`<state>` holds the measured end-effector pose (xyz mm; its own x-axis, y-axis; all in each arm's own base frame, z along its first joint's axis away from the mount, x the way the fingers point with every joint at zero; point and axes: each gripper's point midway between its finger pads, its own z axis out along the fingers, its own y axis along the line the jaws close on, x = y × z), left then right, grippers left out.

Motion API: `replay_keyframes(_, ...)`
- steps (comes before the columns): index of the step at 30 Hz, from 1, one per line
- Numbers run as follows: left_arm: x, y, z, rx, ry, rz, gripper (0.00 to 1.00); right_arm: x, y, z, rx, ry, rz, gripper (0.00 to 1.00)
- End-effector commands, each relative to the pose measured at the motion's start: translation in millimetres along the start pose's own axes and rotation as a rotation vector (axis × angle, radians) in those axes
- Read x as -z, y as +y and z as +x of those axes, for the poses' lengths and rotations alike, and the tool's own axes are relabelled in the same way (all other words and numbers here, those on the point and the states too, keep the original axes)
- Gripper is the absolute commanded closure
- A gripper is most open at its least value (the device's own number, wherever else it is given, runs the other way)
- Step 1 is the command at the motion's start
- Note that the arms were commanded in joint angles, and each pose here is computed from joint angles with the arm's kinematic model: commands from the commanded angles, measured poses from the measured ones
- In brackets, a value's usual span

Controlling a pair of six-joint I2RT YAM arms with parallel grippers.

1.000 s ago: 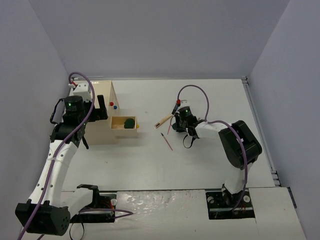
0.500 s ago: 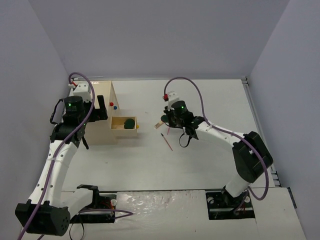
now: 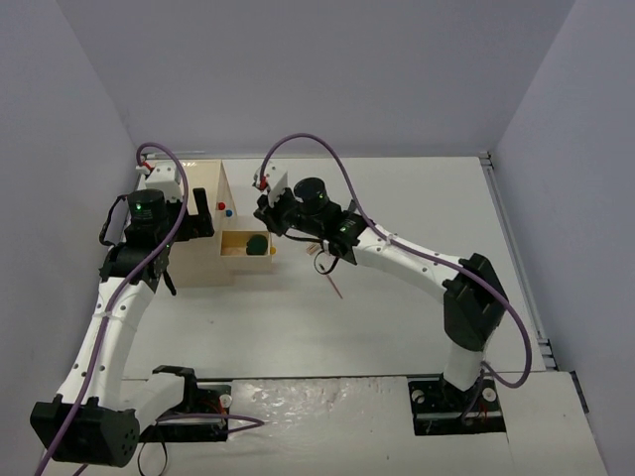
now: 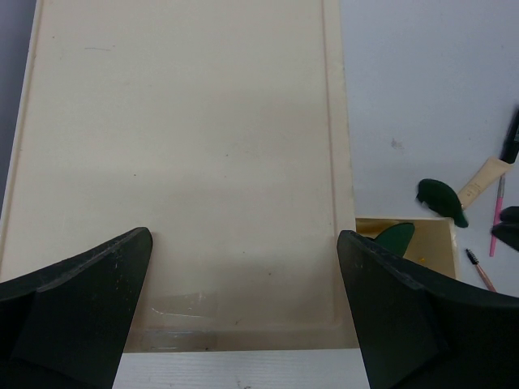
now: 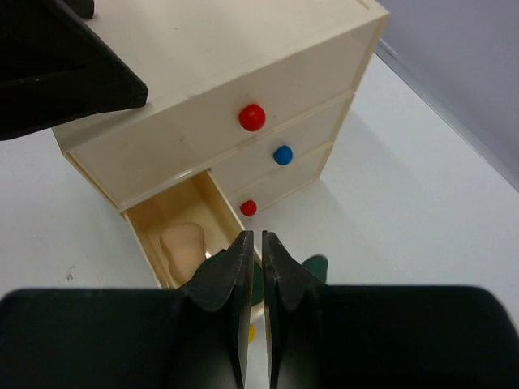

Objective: Organize the makeup

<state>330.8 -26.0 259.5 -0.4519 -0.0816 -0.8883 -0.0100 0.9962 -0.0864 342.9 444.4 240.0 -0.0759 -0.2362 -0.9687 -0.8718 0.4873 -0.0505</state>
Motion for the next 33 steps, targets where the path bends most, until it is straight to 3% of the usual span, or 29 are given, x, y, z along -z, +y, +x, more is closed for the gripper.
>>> replay_keyframes(1, 2, 1, -15, 0.015, -0.025, -0.004, 0.03, -20, 19, -23, 0.055, -0.076, -0.09, 0.93)
replay_keyframes(4, 2, 1, -15, 0.015, -0.026, -0.004, 0.03, -28, 27, -23, 0.061, -0.074, -0.121, 0.93)
replay_keyframes(8, 2, 0, -15, 0.015, -0.024, -0.001, 0.03, -22, 5, -21, 0.051, -0.076, 0.008, 0.93)
replay_keyframes(13, 4, 0, -16, 0.017, -0.032, 0.002, 0.03, 0, -64, 0, -0.024, -0.028, 0.299, 0.82)
replay_keyframes(15, 4, -1, -17, 0.017, -0.033, 0.002, 0.03, 12, -98, 6, -0.089, -0.034, 0.386, 0.7)
replay_keyframes(19, 4, 0, -17, 0.014, -0.033, -0.002, 0.03, 32, -149, 22, -0.151, -0.017, 0.516, 0.61)
replay_keyframes(26, 2, 1, -16, 0.014, -0.028, -0.005, 0.03, 74, -194, 36, -0.257, -0.057, 0.62, 0.56)
replay_keyframes(33, 3, 2, -17, 0.011, -0.032, -0.012, 0.03, 120, -219, 46, -0.293, -0.064, 0.706, 0.42)
